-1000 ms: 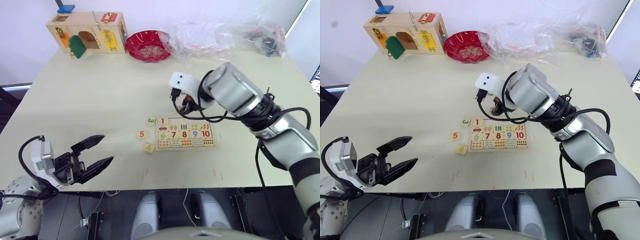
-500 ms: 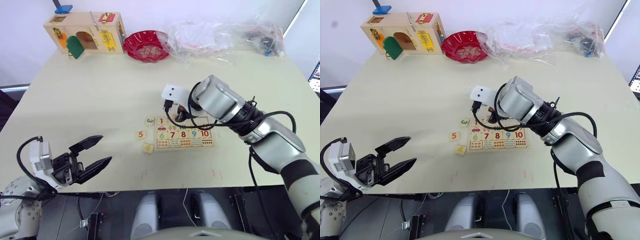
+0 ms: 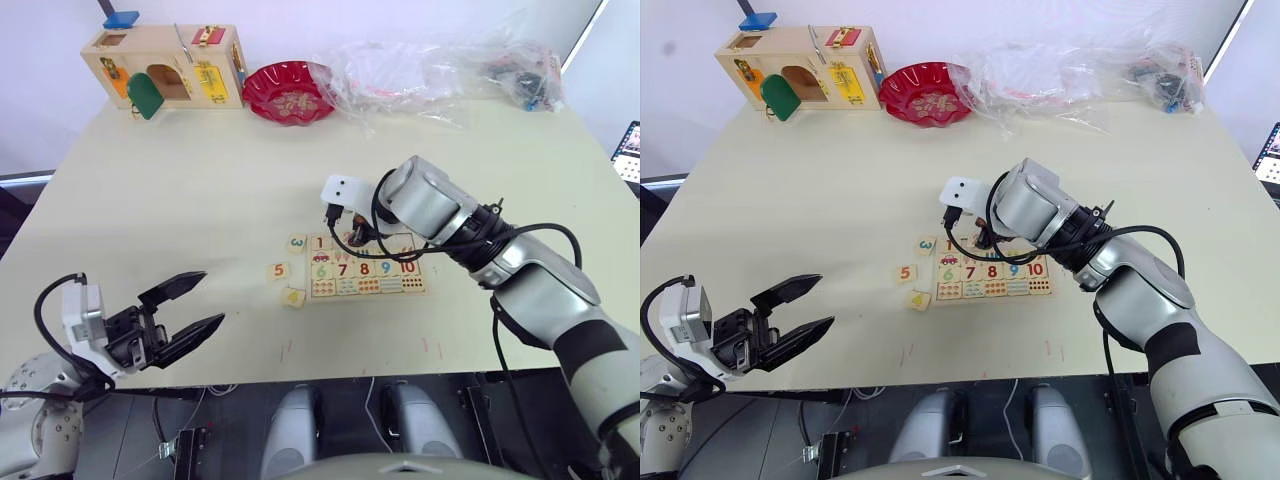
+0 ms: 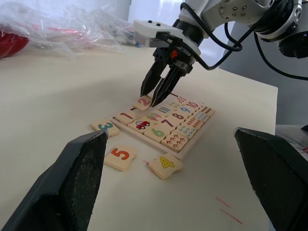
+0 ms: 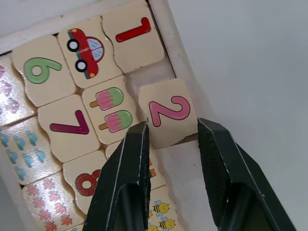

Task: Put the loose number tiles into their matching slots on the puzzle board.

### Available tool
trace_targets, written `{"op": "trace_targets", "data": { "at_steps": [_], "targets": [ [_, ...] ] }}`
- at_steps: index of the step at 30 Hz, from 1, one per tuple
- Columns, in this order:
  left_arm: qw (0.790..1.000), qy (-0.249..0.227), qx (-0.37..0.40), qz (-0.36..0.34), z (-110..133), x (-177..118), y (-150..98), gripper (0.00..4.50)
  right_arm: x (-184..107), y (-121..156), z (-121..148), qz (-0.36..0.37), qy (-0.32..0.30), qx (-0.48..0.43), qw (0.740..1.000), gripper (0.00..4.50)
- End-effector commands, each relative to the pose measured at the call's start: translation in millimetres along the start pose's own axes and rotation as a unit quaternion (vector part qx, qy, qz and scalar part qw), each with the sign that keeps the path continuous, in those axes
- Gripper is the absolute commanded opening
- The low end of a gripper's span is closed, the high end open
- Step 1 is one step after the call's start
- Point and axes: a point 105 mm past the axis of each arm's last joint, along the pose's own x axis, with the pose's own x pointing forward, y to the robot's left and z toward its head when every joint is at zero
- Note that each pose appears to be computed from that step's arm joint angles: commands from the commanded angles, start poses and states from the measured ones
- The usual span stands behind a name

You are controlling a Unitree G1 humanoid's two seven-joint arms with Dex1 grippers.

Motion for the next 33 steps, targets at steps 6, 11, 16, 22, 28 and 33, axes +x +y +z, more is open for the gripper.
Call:
{"op": "trace_targets", "data": {
  "at_steps": [6,11,16,22,28,33],
  "targets": [
    [1.000,-0.006,0.017,0.006,6.5,-3.5,-0.4,4.50,-5.3,1.7,15.5,-0.003,-0.023,-0.021,1.000,0.88],
    [1.000,-0.006,0.017,0.007,6.3,-3.7,-0.6,4.50,-5.2,3.7,19.2,0.000,-0.029,-0.028,0.999,0.88],
    [1.000,-0.006,0.017,0.008,6.2,-4.4,-0.6,4.50,-4.4,6.9,19.5,0.007,-0.029,-0.035,0.999,0.88],
    [1.000,-0.005,0.017,0.010,5.9,-5.1,-0.5,4.50,-3.5,4.7,17.1,0.004,-0.025,-0.039,0.999,0.88],
    [1.000,-0.004,0.017,0.010,6.0,-5.3,-0.6,4.50,-2.7,5.0,16.9,0.006,-0.025,-0.039,0.999,0.88],
    [1.000,-0.004,0.018,0.011,6.0,-5.5,-0.4,4.50,-0.7,4.9,14.9,0.007,-0.023,-0.040,0.999,0.88]
  ]
}}
